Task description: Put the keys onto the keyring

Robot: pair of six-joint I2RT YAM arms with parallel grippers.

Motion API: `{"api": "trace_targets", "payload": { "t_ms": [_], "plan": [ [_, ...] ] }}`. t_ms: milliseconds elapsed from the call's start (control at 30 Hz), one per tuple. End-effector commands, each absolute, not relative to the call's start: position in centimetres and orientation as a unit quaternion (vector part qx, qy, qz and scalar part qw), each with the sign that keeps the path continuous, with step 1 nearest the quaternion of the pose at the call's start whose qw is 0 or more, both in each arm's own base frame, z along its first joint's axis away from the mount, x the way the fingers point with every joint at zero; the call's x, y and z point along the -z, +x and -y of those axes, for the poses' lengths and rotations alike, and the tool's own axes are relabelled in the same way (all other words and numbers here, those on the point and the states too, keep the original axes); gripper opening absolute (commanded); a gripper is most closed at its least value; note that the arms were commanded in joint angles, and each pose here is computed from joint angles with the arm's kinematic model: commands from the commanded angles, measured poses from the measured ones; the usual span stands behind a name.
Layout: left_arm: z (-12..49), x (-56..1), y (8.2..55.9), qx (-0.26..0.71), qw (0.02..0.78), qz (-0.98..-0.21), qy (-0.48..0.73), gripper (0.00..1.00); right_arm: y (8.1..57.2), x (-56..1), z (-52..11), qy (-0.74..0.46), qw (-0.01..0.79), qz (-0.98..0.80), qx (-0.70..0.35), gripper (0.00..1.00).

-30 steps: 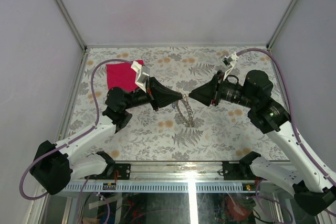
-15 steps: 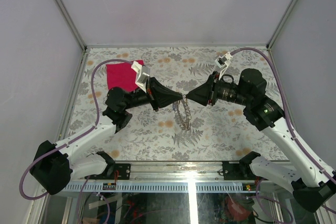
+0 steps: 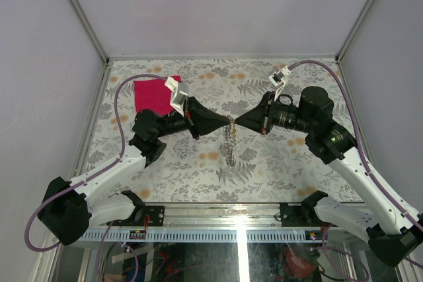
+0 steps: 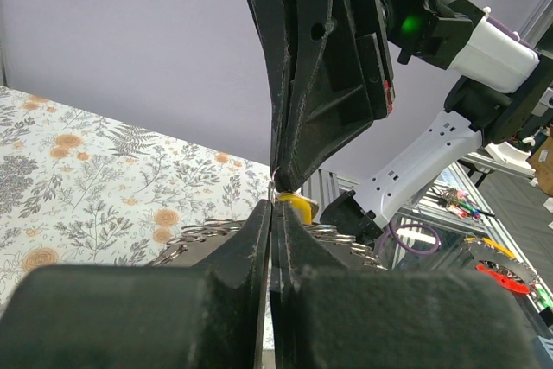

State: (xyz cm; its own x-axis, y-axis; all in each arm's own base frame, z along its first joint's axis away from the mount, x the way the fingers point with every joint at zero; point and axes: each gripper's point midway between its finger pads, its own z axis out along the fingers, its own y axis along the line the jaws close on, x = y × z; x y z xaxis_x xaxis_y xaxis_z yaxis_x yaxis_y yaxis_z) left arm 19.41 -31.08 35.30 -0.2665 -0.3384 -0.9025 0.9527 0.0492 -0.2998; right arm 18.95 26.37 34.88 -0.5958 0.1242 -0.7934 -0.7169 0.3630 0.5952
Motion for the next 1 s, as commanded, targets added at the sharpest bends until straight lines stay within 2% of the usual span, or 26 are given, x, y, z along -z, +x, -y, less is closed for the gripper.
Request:
{"api": "trace_targets", "payload": {
  "t_ms": [0,967],
  "plan": [
    [30.4,-37.9,18.7,0.616,0.557,-0.459,0.315,0.00,19.0,-36.9,-26.1,-0.215,0.429,-0.701,-0.528,0.00],
    [30.6,-38.0,18.8,0.618,0.554,-0.457,0.318,0.00,18.8,-33.8,-26.5,-0.213,0.385,-0.726,-0.529,0.00]
  ]
}}
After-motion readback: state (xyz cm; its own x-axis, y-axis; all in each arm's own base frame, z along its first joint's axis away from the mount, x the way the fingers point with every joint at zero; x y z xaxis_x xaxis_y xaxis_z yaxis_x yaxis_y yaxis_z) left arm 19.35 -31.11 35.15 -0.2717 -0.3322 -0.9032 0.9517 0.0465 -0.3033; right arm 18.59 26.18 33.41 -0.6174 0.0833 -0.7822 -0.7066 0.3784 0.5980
